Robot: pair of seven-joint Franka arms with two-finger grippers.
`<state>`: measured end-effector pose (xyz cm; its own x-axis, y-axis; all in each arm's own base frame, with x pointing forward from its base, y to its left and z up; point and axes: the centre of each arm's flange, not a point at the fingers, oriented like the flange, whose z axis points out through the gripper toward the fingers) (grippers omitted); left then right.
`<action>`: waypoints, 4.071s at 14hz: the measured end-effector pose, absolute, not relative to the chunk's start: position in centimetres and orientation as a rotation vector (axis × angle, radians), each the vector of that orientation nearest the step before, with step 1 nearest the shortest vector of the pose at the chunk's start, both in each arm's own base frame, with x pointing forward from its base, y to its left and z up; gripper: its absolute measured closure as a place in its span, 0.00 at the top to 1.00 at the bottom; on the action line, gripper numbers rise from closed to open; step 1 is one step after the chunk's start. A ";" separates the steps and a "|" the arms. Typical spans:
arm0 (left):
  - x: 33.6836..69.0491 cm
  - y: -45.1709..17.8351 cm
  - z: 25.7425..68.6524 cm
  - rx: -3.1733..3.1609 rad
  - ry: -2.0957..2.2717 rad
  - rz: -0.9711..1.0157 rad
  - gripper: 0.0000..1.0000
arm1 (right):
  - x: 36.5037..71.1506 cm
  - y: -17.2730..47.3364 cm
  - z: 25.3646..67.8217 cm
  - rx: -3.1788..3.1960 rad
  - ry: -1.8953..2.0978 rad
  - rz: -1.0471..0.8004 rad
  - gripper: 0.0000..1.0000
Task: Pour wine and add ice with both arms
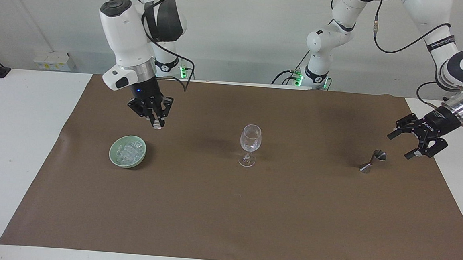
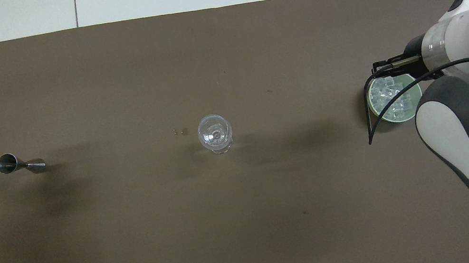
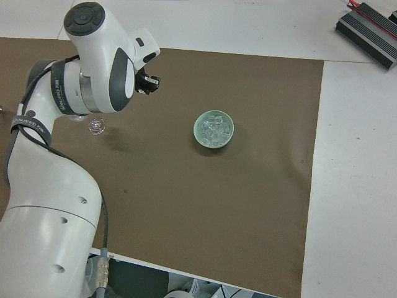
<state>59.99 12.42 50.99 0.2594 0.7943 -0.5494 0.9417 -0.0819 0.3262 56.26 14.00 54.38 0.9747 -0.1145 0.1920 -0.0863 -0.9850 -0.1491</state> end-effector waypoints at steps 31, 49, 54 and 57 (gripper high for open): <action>56.4 -1.8 59.7 3.090 0.091 -0.004 1.00 | 52.9 36.9 48.9 -2.708 0.298 -0.371 0.34; 54.7 -3.4 59.7 3.111 -0.024 -0.093 1.00 | 55.6 30.7 52.3 -2.844 0.322 -0.539 1.00; 54.7 -3.4 59.7 3.110 -0.025 -0.096 1.00 | 56.1 25.3 55.2 -2.948 0.339 -0.572 1.00; 54.7 -3.4 59.7 3.110 -0.024 -0.096 1.00 | 57.0 21.8 57.0 -3.000 0.340 -0.556 1.00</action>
<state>54.71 -3.36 59.71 0.9980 -0.0161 -0.0615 -0.0143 -0.9994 0.0300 56.98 21.81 57.01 0.9100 -0.2289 0.3458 -0.2032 -0.9730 -0.1095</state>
